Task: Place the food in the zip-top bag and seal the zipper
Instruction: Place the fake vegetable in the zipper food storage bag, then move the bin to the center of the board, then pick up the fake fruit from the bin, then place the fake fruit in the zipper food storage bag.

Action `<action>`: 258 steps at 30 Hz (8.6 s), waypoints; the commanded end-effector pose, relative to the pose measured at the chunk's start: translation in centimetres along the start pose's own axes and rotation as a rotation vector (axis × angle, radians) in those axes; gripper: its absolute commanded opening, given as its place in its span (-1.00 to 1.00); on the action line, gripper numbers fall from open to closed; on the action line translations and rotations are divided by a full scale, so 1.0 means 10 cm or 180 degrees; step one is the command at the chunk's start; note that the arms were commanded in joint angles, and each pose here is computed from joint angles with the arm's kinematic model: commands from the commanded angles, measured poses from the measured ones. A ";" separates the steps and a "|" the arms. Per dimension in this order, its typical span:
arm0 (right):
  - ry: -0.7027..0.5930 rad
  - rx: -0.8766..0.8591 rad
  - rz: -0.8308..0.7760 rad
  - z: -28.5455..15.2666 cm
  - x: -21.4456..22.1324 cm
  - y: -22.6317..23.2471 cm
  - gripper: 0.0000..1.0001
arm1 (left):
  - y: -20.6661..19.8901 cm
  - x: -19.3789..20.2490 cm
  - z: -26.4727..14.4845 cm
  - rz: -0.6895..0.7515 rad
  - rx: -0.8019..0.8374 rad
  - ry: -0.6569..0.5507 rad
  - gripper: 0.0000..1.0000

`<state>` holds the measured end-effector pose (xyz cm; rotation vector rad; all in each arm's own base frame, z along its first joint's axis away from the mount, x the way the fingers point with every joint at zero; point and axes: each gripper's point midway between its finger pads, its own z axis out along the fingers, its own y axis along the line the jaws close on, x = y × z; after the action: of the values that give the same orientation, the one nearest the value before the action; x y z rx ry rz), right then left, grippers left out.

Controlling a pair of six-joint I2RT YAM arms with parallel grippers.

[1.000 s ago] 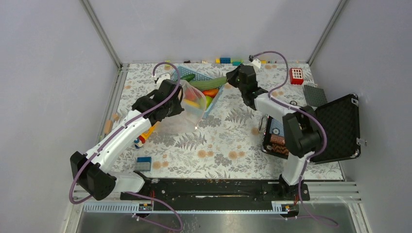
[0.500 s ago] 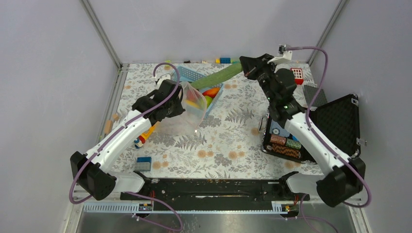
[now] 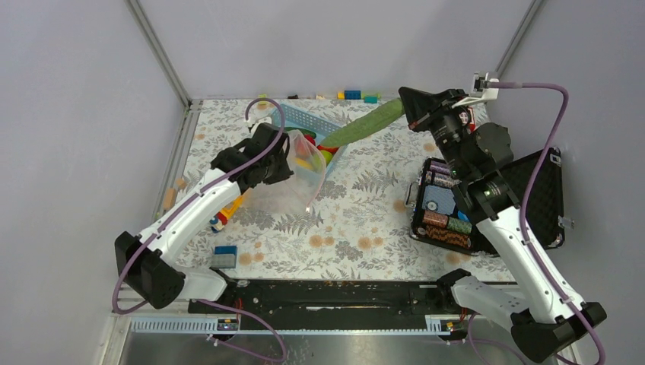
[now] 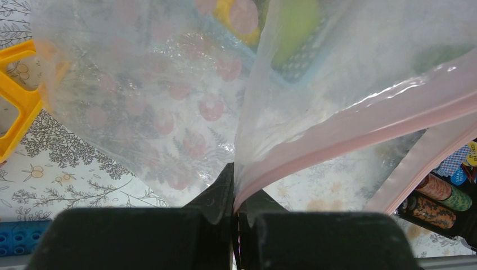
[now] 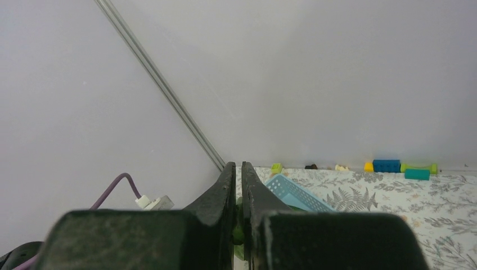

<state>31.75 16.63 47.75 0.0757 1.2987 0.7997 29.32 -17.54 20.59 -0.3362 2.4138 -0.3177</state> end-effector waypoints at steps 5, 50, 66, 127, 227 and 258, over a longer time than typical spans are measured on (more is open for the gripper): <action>-0.0171 -0.0219 -0.0176 -0.18 -0.46 0.31 -1.00 | -0.15 -0.11 -0.02 -0.0083 0.0103 0.0007 -1.00; 0.0215 -0.0655 0.0345 0.01 0.85 0.67 -1.00 | -0.65 0.06 -0.46 -0.0069 0.0886 0.0309 -1.00; 0.0917 -0.0787 0.0348 -0.30 1.92 0.76 -1.00 | -0.94 0.11 -0.63 -0.0024 0.1203 0.0302 -1.00; 0.3302 0.0402 -0.1185 0.90 3.53 -0.75 0.99 | 0.39 -0.31 -0.44 -0.0045 -0.0282 -0.0819 -1.00; 0.2476 -0.0898 0.0186 -0.44 2.75 0.82 -0.02 | -0.57 0.06 -0.82 0.0512 0.1682 -0.0678 -1.00; 0.2100 -0.0435 -0.0277 -0.60 2.04 0.69 0.99 | -0.65 -0.10 -1.16 0.0410 0.1918 -0.0863 -1.00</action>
<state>23.10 33.61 28.96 -0.4926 1.9397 0.9754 23.48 -21.05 26.38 0.0521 2.1083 -0.7432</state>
